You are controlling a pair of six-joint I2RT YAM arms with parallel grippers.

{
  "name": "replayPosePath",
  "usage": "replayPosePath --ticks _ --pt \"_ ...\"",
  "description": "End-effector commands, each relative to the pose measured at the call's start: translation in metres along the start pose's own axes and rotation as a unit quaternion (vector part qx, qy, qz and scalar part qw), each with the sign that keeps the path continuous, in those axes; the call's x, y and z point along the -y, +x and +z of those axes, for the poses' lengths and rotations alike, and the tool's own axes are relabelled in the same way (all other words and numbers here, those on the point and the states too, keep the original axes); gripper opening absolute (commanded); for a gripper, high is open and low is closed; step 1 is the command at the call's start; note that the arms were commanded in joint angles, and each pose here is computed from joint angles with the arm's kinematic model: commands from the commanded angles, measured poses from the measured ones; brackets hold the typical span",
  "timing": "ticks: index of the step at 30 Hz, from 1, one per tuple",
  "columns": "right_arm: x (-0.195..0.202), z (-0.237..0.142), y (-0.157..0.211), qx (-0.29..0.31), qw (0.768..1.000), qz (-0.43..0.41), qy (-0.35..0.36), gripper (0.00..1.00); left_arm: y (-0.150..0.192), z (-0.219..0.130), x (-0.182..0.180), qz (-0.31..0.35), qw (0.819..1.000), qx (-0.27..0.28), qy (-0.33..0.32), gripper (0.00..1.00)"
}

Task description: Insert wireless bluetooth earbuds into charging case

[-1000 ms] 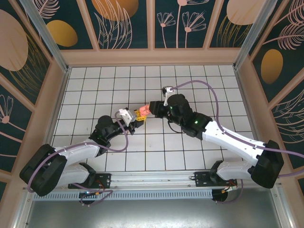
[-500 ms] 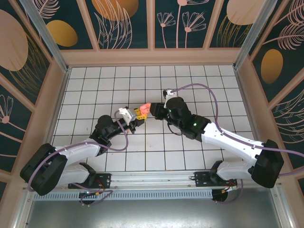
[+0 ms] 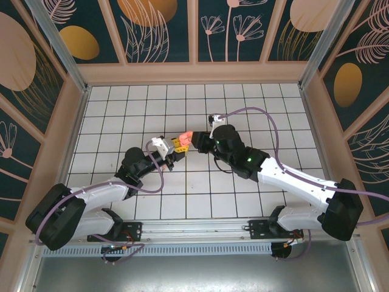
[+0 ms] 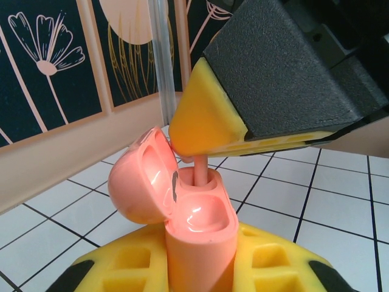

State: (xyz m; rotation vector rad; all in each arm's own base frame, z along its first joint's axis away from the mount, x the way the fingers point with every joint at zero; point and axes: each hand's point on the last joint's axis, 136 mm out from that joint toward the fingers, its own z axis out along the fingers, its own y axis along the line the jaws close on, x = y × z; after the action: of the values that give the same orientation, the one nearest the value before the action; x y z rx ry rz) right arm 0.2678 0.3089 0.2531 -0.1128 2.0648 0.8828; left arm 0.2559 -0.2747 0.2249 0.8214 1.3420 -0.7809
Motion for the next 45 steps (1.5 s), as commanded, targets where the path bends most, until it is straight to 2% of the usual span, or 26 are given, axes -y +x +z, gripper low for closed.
replayPosePath --ticks 1,9,18,34,39,45 --pt "-0.006 0.001 0.009 -0.011 1.000 -0.013 -0.014 0.25 -0.035 0.003 -0.004 0.013 0.999 0.051 -0.010 0.17" --pt "-0.015 0.007 0.015 -0.031 0.999 -0.025 -0.030 0.26 -0.038 0.003 -0.002 0.015 0.998 0.055 -0.005 0.17" --pt "-0.027 0.004 0.006 -0.024 0.998 -0.031 -0.052 0.31 -0.037 0.004 -0.002 0.013 0.999 0.052 -0.005 0.17" --pt "-0.049 -0.029 -0.039 0.031 0.993 -0.033 -0.107 0.62 -0.036 0.005 0.000 0.006 0.999 0.050 -0.002 0.17" --pt "-0.058 -0.039 -0.047 0.019 0.988 -0.036 -0.149 0.66 -0.038 0.005 0.000 0.003 0.999 0.054 0.000 0.17" --pt "-0.052 -0.047 -0.061 0.004 0.983 -0.023 -0.181 0.65 -0.041 0.004 0.002 0.002 0.998 0.058 0.004 0.17"
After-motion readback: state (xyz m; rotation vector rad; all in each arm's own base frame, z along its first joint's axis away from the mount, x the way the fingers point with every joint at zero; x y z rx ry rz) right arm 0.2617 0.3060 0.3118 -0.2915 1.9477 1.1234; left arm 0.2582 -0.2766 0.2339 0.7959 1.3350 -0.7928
